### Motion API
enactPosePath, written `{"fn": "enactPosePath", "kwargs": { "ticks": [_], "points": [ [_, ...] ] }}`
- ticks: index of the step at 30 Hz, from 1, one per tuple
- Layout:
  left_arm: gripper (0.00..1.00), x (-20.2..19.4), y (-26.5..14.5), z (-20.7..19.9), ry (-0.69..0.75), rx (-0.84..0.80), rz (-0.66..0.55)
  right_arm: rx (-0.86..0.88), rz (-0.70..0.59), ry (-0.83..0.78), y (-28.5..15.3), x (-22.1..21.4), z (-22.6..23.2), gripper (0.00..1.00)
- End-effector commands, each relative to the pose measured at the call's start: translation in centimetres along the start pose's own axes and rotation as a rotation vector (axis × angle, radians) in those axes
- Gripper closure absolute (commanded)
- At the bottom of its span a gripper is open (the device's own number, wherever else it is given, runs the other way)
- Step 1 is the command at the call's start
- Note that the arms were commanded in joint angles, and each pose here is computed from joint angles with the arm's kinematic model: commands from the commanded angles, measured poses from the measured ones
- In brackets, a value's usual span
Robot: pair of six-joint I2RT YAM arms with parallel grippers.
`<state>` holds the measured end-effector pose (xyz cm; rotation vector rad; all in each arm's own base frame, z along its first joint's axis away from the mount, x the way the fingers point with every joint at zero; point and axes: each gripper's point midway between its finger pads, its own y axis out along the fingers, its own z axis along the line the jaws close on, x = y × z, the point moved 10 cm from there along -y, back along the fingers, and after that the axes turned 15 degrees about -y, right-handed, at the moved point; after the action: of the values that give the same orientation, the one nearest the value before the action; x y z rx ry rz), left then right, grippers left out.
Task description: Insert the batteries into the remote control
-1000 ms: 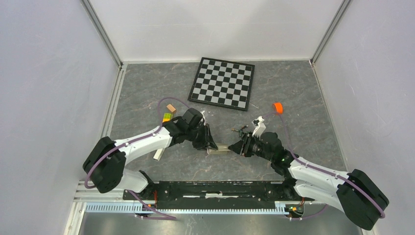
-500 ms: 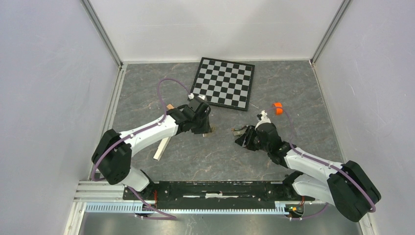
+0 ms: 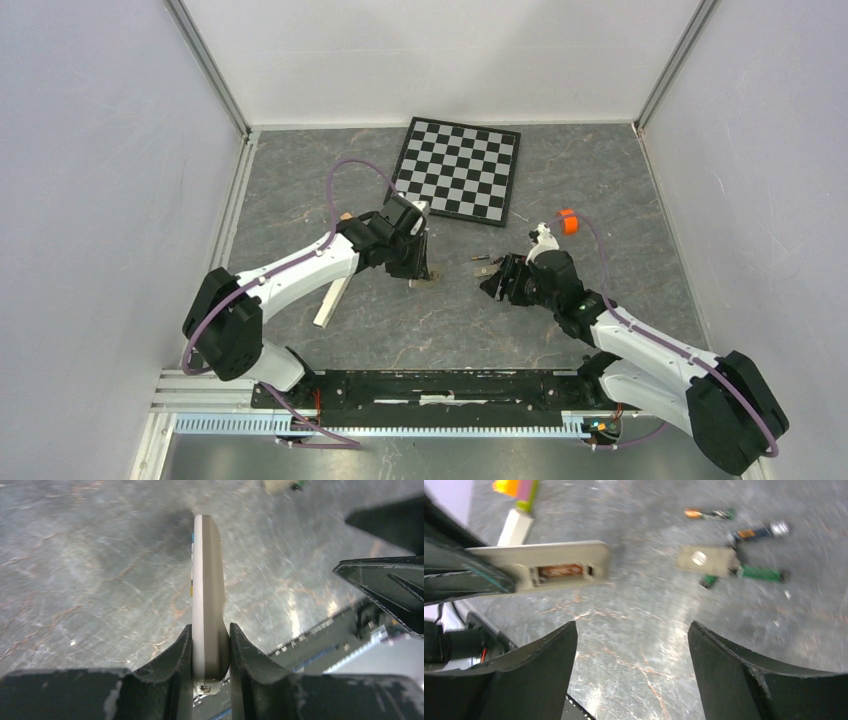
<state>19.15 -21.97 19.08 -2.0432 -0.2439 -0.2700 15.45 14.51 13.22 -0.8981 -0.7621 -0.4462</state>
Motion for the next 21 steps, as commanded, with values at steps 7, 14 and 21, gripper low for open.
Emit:
{"fn": "enactPosePath", "kwargs": {
  "ticks": [7,14,21],
  "points": [
    [0.98,-0.3,-7.1,-3.8,0.431,-0.519,0.102,0.568,-0.271,-0.671,-4.0,6.1,4.8,0.02],
    [0.98,-1.0,-10.8,-4.2,0.629,-0.671,0.100,0.750,-0.283,-0.893,-5.3,7.1,6.8,0.02],
    [0.98,-2.3,-12.5,-3.4,0.751,-0.735,0.122,0.898,-0.192,-0.942,-5.2,6.0,8.7,0.14]
  ]
}}
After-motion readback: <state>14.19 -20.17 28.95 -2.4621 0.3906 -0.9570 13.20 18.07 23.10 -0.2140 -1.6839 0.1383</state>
